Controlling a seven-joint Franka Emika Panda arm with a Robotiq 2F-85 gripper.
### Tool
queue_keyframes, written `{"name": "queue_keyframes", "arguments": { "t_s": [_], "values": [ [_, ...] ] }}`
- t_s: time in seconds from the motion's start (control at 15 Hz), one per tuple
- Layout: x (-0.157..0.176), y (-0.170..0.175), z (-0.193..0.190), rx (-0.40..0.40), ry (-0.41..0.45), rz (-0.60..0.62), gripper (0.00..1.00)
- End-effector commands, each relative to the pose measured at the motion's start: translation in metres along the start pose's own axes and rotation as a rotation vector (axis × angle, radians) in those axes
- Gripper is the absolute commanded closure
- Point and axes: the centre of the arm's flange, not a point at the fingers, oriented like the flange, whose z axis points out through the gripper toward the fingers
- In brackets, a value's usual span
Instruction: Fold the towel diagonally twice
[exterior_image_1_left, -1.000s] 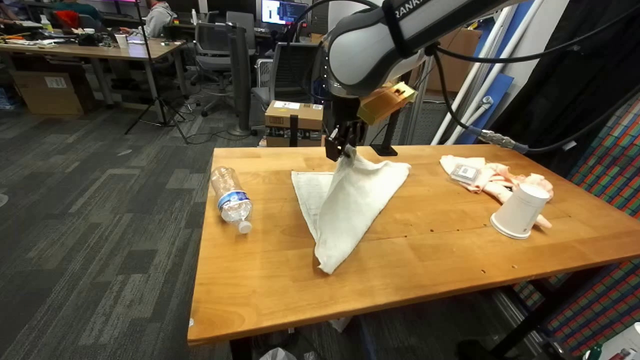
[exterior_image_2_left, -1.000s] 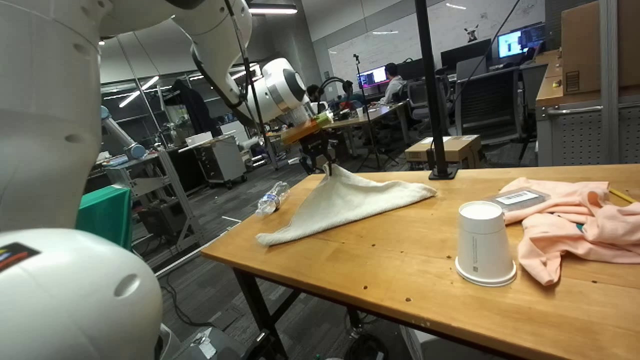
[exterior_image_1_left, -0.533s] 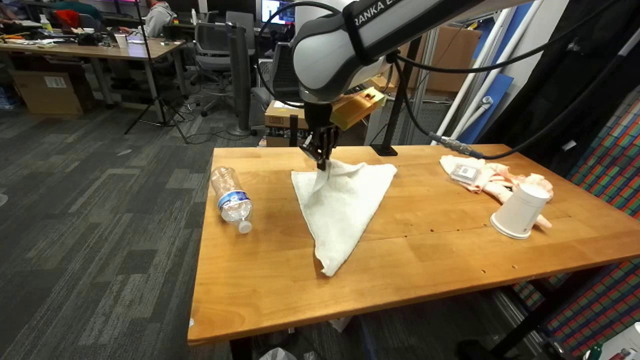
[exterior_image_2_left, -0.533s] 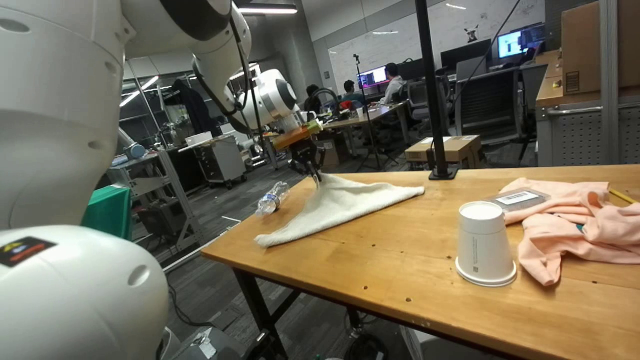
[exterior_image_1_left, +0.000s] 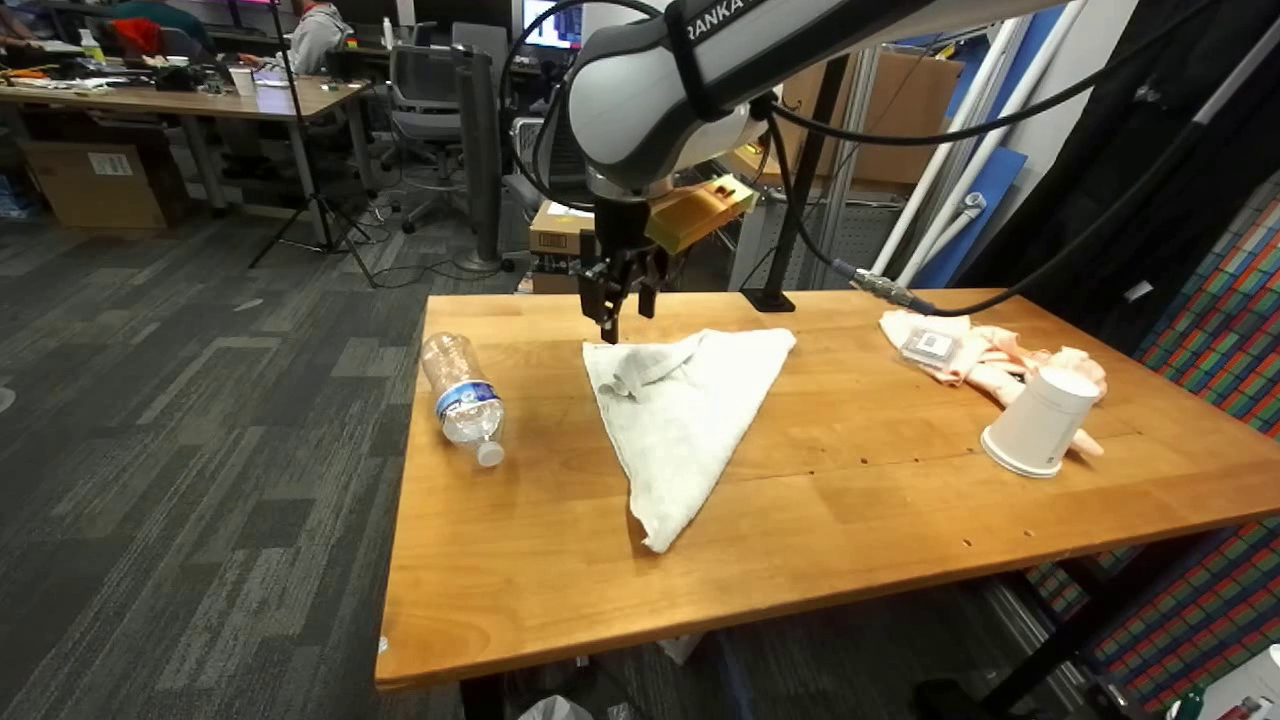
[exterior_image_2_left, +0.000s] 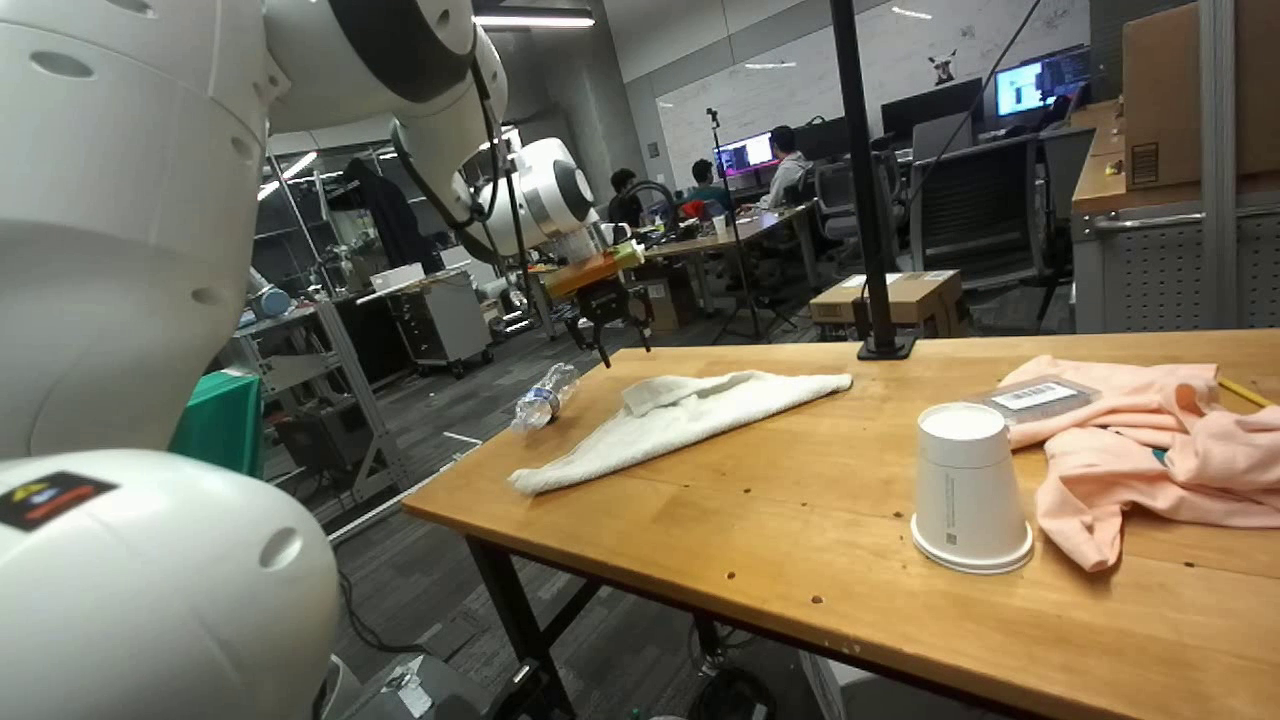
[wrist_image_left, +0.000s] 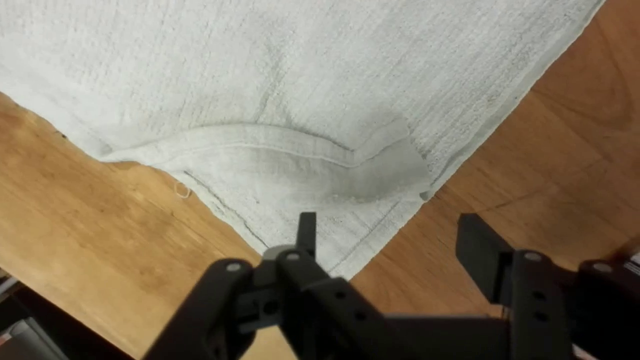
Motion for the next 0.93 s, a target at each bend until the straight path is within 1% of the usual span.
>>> {"name": "queue_keyframes", "arguments": {
  "t_s": [0.0, 0.13, 0.47, 0.87],
  "values": [
    [-0.011, 0.016, 0.001, 0.031, 0.003, 0.03, 0.0],
    [-0.023, 0.024, 0.009, 0.041, -0.01, 0.053, 0.0],
    [-0.057, 0.054, 0.035, 0.022, -0.036, 0.118, 0.0],
    [-0.093, 0.102, 0.056, 0.02, -0.045, 0.215, 0.0]
  ]
}}
